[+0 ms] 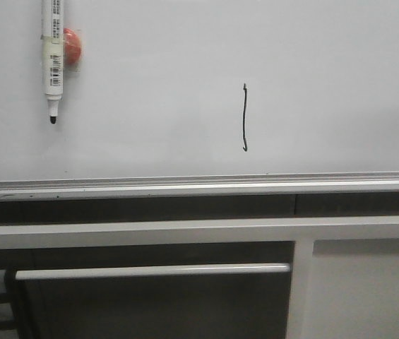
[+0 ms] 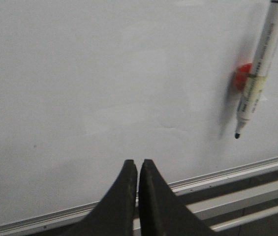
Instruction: Write number 1 on whiteboard
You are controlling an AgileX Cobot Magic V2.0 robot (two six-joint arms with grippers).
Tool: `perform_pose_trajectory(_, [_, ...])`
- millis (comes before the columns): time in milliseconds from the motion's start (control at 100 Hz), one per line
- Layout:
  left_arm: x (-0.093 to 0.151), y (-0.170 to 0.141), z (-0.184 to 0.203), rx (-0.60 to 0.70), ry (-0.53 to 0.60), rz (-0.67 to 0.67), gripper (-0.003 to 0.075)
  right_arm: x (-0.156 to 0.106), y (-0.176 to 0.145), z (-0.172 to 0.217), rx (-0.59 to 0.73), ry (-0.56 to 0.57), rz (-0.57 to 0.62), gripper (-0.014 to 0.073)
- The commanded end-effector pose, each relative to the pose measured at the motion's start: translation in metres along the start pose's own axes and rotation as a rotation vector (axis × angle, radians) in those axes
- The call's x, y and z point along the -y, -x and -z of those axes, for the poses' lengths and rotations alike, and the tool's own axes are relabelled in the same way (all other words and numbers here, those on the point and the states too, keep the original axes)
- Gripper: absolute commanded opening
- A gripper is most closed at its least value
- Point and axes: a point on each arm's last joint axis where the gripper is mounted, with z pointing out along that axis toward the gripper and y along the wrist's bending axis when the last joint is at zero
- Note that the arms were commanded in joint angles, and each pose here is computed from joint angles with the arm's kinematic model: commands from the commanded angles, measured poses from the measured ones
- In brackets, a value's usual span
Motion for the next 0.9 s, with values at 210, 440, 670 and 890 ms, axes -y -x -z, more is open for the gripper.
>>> perform_pose_trajectory(210, [-0.003,0.011,0.007,0.297,-0.008,-0.016,-0.0020,0.001,0.011,0.001,0.058,-0.030,-0.020,-0.0064])
perform_pose_trajectory(440, [-0.009,-0.023,0.004,0.218,0.097,0.052,-0.0020,0.001,0.011,0.001,0.058,-0.030,-0.020,-0.0064])
perform_pose_trajectory(670, [-0.013,-0.043,0.009,0.199,0.201,0.072,-0.0020,0.001,0.011,0.001,0.058,-0.030,-0.020,-0.0064])
perform_pose_trajectory(890, [-0.015,-0.044,0.015,0.242,0.246,0.066,-0.0020,0.001,0.011,0.001,0.058,-0.030,-0.020,-0.0064])
